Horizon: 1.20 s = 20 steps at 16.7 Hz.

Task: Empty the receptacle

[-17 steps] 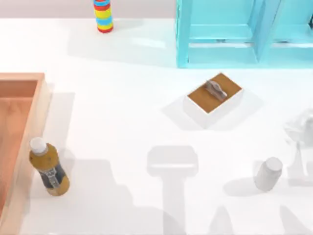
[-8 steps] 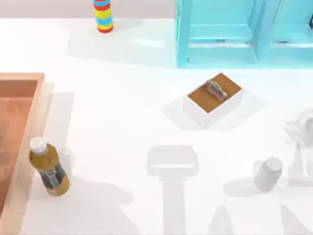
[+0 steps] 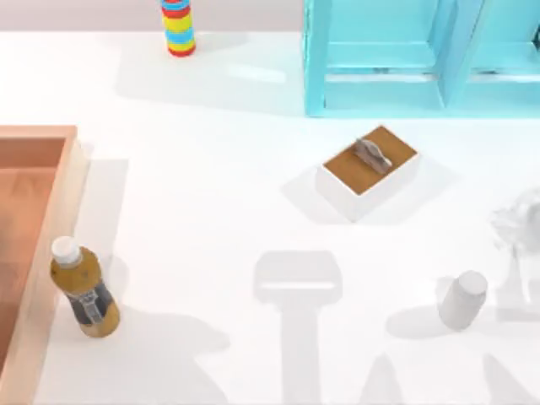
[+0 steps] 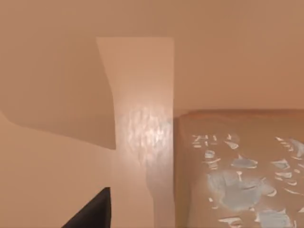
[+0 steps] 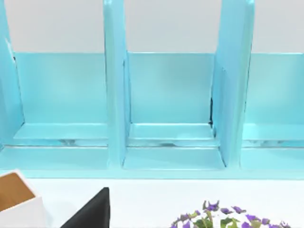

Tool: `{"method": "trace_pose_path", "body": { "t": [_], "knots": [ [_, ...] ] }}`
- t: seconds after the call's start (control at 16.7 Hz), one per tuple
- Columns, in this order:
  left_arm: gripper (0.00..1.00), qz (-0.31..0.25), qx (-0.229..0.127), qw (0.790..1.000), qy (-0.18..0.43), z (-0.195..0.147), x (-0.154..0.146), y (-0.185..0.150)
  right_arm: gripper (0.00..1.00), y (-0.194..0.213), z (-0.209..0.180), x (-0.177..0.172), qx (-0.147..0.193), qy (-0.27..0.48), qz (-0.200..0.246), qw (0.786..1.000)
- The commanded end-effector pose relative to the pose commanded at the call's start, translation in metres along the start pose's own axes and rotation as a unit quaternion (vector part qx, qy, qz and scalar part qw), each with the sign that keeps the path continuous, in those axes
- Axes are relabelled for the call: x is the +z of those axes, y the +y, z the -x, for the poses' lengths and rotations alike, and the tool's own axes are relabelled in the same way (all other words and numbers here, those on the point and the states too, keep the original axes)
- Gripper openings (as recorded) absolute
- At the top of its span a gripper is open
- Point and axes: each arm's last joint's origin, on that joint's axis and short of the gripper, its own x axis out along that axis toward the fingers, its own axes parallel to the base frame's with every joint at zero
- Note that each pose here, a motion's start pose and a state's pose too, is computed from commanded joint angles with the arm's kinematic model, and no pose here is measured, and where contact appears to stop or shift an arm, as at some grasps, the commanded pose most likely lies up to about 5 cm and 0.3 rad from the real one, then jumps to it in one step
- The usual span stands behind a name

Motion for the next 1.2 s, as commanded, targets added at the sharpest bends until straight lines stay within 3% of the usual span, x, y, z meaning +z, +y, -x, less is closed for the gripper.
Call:
{"method": "trace_pose_path", "body": {
  "t": [0.72, 1.2],
  "knots": [
    [0.02, 0.000, 0.000, 1.000, 0.000, 0.0000, 0.0000, 0.0000, 1.00, 0.0000, 0.0000, 0.0000, 0.000, 0.000, 0.000, 1.000],
    [0.00, 0.000, 0.000, 1.000, 0.000, 0.0000, 0.0000, 0.0000, 1.00, 0.0000, 0.0000, 0.0000, 0.000, 0.000, 0.000, 1.000]
  ]
}}
